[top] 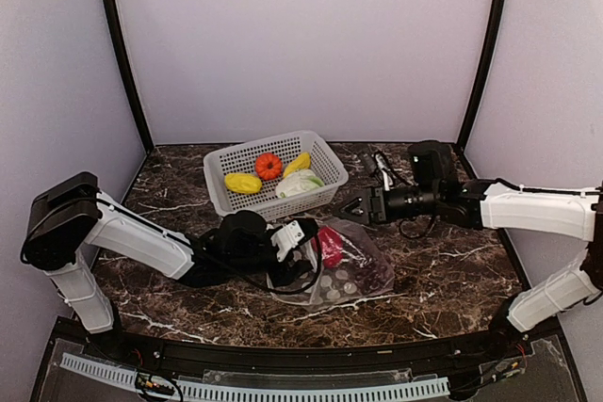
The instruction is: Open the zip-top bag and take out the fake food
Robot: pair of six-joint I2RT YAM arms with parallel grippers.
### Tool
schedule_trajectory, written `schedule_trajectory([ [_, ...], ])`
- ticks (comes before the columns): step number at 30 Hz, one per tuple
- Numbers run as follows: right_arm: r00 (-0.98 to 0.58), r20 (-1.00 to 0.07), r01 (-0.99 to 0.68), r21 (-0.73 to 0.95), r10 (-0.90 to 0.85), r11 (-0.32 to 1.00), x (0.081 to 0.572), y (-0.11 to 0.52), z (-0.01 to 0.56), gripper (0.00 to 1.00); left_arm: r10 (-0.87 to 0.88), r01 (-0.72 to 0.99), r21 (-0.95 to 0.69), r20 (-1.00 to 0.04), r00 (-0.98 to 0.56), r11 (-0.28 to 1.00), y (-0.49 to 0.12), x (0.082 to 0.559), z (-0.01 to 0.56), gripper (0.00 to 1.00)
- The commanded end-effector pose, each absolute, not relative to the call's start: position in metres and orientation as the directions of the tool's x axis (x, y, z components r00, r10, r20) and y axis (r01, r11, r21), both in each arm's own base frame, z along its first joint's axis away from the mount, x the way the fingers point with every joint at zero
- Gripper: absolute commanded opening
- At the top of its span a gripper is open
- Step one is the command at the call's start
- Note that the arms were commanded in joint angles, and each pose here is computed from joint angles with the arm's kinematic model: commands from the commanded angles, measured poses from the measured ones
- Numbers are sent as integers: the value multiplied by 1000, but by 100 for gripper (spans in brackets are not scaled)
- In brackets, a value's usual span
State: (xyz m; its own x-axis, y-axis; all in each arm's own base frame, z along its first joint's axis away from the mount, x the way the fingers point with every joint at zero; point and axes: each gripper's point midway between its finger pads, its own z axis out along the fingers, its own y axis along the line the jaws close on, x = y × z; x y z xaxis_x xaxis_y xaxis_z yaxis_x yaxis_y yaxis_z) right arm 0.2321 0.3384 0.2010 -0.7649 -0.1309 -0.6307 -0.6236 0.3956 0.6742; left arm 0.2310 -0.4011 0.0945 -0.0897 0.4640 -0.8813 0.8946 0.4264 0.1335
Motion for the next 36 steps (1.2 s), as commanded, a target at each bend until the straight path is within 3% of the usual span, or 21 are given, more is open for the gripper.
schedule_trajectory([
  [1, -783, -614, -565, 632, -102, 530, 255, 305, 183, 70, 431, 871, 125, -896, -107, 476, -403, 240, 101, 59],
  [9, -830, -551, -462, 590, -88, 662, 280, 273, 146, 71, 426, 857, 109, -895, -136, 503, -399, 242, 88, 66],
  [20, -863, -499, -409, 593, -83, 693, 310, 265, 105, 71, 413, 830, 86, -892, -181, 550, -397, 251, 79, 74],
  [25, -871, -483, -411, 614, -91, 674, 316, 270, 92, 63, 390, 822, 62, -899, -200, 566, -398, 255, 78, 76],
  [31, -878, -468, -425, 669, -98, 610, 314, 282, 89, 43, 369, 823, 34, -904, -217, 567, -402, 257, 76, 78],
  [36, -890, -445, -410, 683, -101, 604, 315, 285, 78, 42, 374, 826, 30, -901, -222, 563, -405, 259, 72, 79],
])
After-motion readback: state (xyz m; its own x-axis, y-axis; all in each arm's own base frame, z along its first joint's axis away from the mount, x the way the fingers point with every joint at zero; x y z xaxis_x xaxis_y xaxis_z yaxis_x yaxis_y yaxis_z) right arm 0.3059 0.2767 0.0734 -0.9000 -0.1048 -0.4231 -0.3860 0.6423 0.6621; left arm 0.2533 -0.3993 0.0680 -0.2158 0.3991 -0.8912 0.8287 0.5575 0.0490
